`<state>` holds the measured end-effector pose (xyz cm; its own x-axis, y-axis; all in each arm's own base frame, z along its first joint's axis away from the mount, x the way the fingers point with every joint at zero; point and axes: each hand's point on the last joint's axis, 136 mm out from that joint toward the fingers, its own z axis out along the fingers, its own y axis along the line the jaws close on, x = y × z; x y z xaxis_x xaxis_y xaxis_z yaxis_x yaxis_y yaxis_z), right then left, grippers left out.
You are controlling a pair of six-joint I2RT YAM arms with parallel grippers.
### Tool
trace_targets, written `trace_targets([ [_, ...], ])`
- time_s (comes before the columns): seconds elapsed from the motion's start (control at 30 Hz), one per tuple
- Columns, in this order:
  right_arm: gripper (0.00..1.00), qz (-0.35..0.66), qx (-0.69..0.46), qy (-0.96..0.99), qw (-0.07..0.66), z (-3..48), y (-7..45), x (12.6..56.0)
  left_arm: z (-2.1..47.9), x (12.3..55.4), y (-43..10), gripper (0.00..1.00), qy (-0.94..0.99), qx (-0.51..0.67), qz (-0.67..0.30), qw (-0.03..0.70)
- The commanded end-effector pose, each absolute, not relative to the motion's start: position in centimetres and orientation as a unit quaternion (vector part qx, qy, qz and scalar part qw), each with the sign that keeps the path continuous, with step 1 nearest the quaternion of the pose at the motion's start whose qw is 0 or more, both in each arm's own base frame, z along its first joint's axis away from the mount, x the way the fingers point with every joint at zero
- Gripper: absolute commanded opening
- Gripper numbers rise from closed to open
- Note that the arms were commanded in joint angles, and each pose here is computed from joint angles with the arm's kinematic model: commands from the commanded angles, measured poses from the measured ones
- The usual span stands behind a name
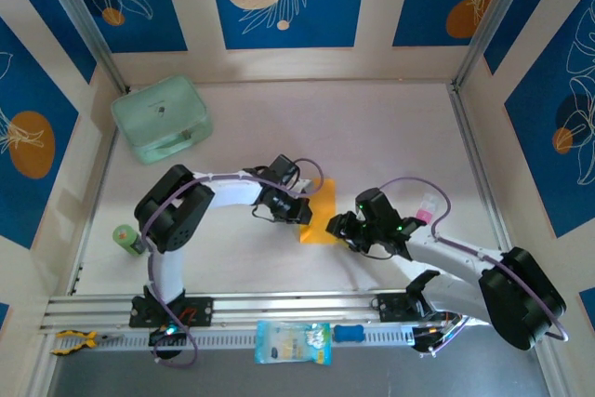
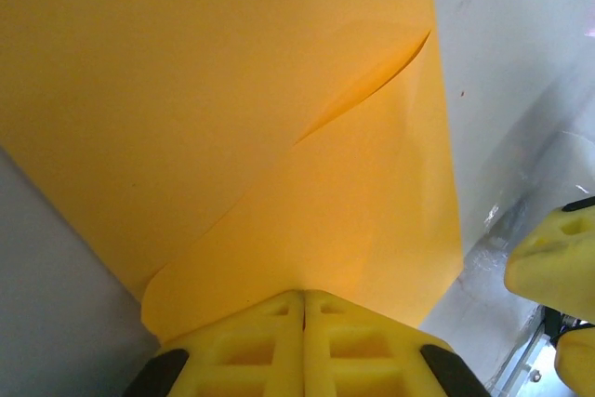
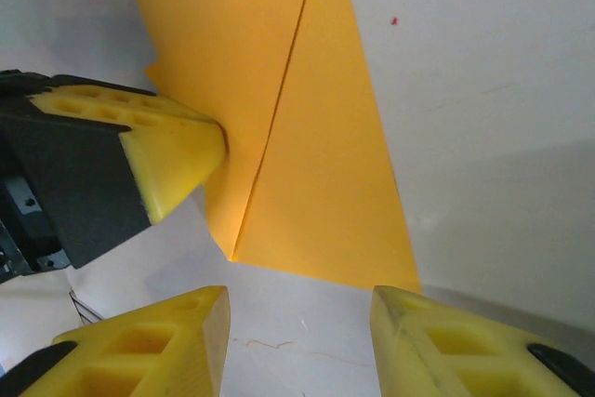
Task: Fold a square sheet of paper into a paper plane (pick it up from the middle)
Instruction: Turn over the paper at the center of the table.
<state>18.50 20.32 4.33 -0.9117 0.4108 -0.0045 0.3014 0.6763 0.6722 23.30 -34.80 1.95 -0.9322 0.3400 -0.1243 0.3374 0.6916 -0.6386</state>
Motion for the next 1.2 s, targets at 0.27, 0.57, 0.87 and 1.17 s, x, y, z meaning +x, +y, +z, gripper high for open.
trace_targets([
  [0.27, 0.45, 0.332, 0.208, 0.918, 0.061, 4.0, 20.3, 18.3, 1.2, 21.8, -33.9, 0.07, -0.931, -0.155, 0.329, 0.022],
  [0.57, 0.46, 0.332, 0.201, 0.92, 0.052, 3.5, 21.0, 18.7, 1.2, 21.7, -34.0, 0.07, -0.93, -0.157, 0.331, 0.023],
  [0.87, 0.46, 0.344, 0.186, 0.919, 0.046, 3.3, 22.2, 19.3, 1.1, 21.5, -33.9, 0.07, -0.93, -0.158, 0.331, 0.024],
  [1.17, 0.46, 0.37, 0.165, 0.912, 0.066, 4.3, 23.3, 21.5, 1.3, 21.6, -33.9, 0.07, -0.929, -0.16, 0.333, 0.022],
])
